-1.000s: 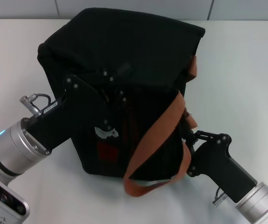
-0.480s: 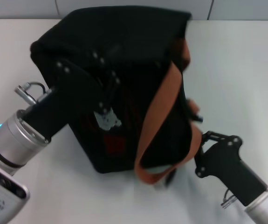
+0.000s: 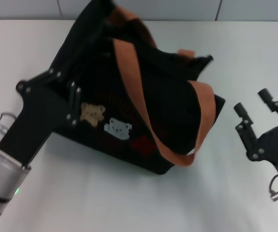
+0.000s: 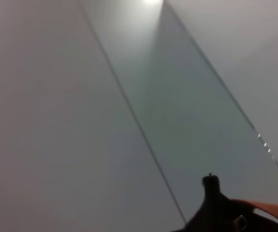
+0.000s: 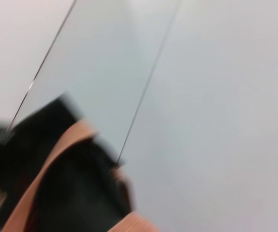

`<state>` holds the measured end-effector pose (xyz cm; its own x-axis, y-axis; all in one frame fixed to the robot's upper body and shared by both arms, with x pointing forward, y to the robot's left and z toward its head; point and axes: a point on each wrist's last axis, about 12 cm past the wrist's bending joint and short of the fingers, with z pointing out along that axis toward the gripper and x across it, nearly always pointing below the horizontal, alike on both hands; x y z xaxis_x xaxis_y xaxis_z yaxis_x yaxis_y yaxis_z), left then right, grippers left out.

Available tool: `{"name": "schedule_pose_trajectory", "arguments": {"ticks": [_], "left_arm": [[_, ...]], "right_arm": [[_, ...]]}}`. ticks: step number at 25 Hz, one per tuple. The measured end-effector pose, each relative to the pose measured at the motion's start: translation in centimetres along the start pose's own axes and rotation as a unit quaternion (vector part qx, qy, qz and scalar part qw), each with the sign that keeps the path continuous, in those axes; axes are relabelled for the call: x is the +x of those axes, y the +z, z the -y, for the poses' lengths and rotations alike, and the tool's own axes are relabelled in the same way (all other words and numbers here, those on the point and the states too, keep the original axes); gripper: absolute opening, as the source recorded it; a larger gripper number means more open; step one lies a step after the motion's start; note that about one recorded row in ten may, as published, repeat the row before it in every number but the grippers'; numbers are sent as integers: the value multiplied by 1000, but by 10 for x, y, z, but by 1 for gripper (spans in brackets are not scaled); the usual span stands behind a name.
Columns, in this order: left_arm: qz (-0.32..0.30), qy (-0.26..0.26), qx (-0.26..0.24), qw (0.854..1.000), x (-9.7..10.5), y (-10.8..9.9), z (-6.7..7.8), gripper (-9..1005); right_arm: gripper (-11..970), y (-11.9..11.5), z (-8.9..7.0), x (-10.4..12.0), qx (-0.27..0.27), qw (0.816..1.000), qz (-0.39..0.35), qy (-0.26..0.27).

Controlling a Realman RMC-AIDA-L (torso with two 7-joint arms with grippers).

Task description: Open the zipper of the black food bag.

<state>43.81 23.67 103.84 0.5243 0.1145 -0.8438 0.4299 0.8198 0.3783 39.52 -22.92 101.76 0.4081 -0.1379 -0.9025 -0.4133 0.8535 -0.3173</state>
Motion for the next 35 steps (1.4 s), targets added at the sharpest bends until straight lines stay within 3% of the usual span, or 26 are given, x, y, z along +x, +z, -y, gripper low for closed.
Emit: {"name": "schedule_pose_trajectory", "arguments": {"ticks": [5, 9, 14, 16, 20, 23, 27, 32, 35], "left_arm": [[-67, -39, -3, 997, 9, -22, 7, 86], [-105, -77, 52, 990, 17, -14, 26, 86], [-110, -102, 89, 985, 21, 8, 39, 99], [-106, -138, 81, 981, 20, 17, 39, 105], [-94, -183, 63, 976, 19, 18, 27, 118], [-88, -184, 63, 977, 18, 16, 24, 127], [-50, -192, 91, 976, 11, -2, 2, 140], [-50, -203, 149, 966, 6, -22, -24, 324], [-51, -210, 204, 955, -1, -32, -35, 566]], "right_arm": [[484, -3, 16, 0, -4, 997, 18, 75], [641, -8, 31, -1, 2, 993, 26, 112], [643, -14, 48, -2, 5, 987, 35, 154], [644, -16, 54, -3, -2, 984, 38, 173], [646, -21, 68, -3, -31, 979, 28, 200], [732, -26, 73, -5, -62, 975, 23, 212], [806, -31, 81, -11, -118, 969, 16, 216], [838, -32, 87, -17, -212, 953, -2, 217], [838, -31, 89, -20, -264, 938, -14, 224]]}}
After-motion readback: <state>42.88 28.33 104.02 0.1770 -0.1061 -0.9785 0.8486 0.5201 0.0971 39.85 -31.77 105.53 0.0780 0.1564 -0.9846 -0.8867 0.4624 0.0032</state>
